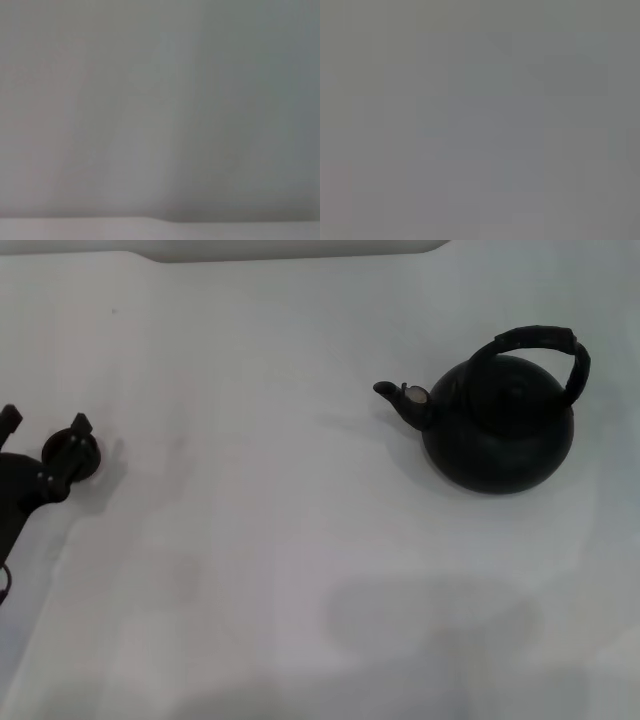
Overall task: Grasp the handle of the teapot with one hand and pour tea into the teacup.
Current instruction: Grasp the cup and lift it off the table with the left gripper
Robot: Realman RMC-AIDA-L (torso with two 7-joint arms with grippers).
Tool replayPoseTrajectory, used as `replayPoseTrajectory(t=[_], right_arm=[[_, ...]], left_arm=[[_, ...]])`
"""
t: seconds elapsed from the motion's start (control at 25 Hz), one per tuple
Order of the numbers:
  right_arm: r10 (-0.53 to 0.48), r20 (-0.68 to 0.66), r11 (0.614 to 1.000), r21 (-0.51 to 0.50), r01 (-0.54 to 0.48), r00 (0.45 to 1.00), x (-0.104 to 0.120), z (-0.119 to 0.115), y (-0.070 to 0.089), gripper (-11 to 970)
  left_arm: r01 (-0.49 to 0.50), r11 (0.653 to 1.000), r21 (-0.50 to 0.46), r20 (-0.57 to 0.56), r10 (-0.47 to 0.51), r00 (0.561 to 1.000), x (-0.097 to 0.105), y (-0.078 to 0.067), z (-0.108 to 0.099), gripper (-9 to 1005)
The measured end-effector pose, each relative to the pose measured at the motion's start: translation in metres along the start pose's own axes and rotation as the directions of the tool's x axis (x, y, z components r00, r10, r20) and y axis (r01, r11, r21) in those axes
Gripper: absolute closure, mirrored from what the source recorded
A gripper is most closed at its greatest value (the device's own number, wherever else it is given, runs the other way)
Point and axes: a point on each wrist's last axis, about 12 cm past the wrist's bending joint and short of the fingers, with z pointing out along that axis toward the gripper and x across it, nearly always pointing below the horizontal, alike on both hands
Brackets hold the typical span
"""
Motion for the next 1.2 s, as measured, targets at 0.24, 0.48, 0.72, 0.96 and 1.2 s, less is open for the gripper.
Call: replayPoseTrajectory(t=[0.24, 0.48, 0.72, 0.96, 1.2], right_arm=[[-0.072, 0.006, 0.991, -0.112, 0.072, 0.997, 0.0, 0.0, 0.017, 251], [-0.079, 0.011, 0.988, -0.129, 0.08, 0.997, -0.002, 0.001, 0.021, 252], [-0.075, 0.011, 0.989, -0.124, 0.076, 0.997, -0.002, 0.001, 0.021, 252], [-0.075, 0.016, 0.989, -0.124, 0.076, 0.997, -0.003, 0.001, 0.02, 251], [-0.073, 0.014, 0.99, -0.123, 0.074, 0.997, -0.002, 0.0, 0.02, 251]], left_arm=[[0.002, 1.0, -0.008, -0.025, -0.003, 1.0, 0.003, 0.0, 0.0, 125], [0.005, 1.0, -0.019, -0.042, -0.006, 0.999, 0.005, 0.001, -0.001, 125], [0.009, 0.999, -0.031, -0.059, -0.01, 0.998, 0.007, 0.002, -0.002, 126], [0.009, 0.999, -0.033, -0.075, -0.012, 0.997, 0.009, 0.003, 0.0, 126], [0.01, 1.0, -0.024, -0.071, -0.012, 0.997, 0.008, 0.001, 0.002, 125]])
